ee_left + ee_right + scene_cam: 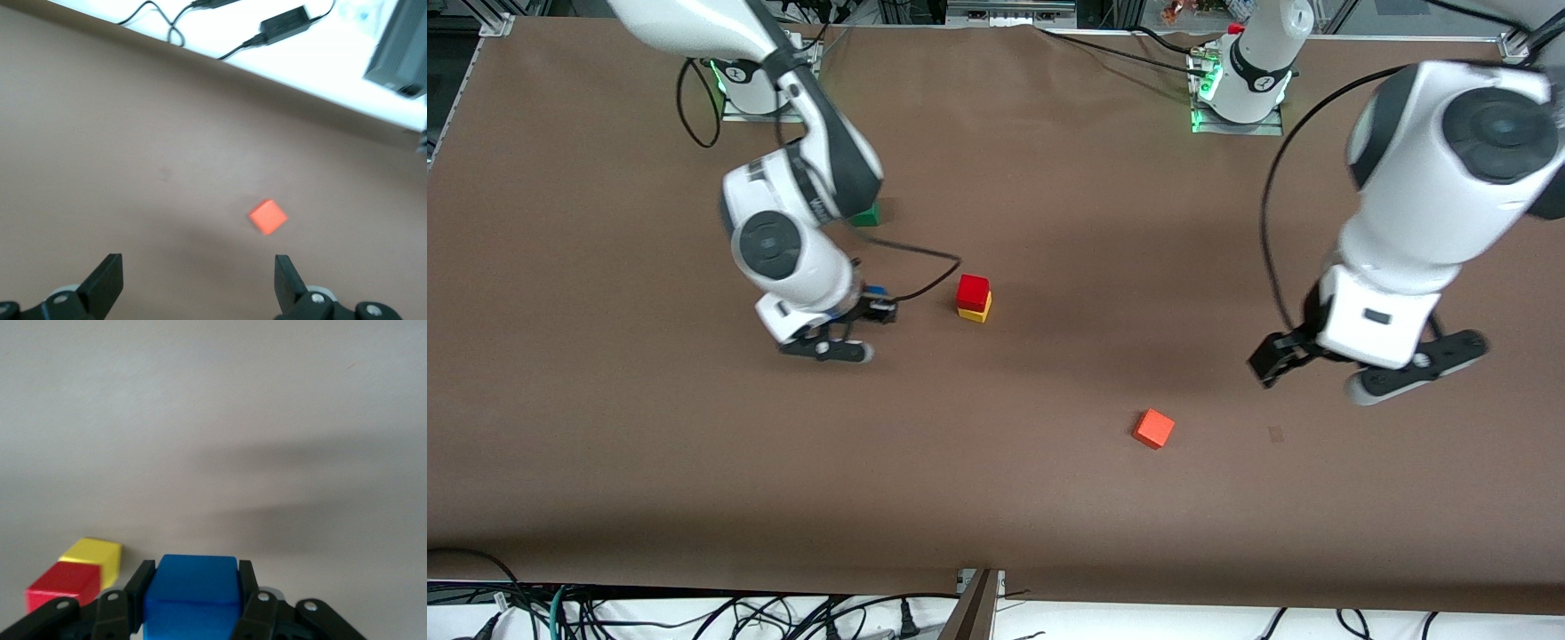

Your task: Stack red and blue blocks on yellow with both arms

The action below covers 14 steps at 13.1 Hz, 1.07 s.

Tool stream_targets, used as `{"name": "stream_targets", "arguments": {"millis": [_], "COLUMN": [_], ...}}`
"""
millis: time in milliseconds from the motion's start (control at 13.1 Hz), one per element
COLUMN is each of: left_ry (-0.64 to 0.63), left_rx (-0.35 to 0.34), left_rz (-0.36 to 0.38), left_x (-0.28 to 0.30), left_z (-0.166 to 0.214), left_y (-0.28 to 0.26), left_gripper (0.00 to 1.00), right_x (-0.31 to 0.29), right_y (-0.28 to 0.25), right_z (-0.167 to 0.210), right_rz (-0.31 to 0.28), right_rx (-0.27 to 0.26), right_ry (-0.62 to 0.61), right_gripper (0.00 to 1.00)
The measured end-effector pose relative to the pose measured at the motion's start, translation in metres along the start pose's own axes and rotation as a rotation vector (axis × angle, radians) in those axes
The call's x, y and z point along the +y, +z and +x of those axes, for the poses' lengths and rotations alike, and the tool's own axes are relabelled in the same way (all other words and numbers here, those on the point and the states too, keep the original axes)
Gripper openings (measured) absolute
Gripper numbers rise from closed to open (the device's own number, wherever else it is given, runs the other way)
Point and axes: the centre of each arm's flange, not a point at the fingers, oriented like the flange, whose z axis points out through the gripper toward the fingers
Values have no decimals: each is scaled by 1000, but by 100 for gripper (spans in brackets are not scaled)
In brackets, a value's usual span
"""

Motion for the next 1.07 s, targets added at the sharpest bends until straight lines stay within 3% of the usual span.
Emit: {"name": "stream_targets", "arguments": {"millis": [230,383,613,843,1073], "left_ry": [120,174,264,278,279], "left_rx": [-38,-84,-137,-188,-209], "left_rz": [-44,-23,0,-1,-20], "left_x": [-87,-137,-147,-149,-148], "left_z": [24,22,-7,-36,-46], "left_y": [-28,-45,-49,-41,-37], "left_gripper": [100,100,100,100,100], "right_x": [-30,-50,-76,-110,-115], "right_y": [10,14,16,30,32], "right_z": [-18,-33,-54,-76,-73], "right_rz": [12,18,19,18,20], "right_rx": [19,26,28,28,35], "right_ry": [60,94,117,119,119], "right_gripper": [55,55,55,55,55]}}
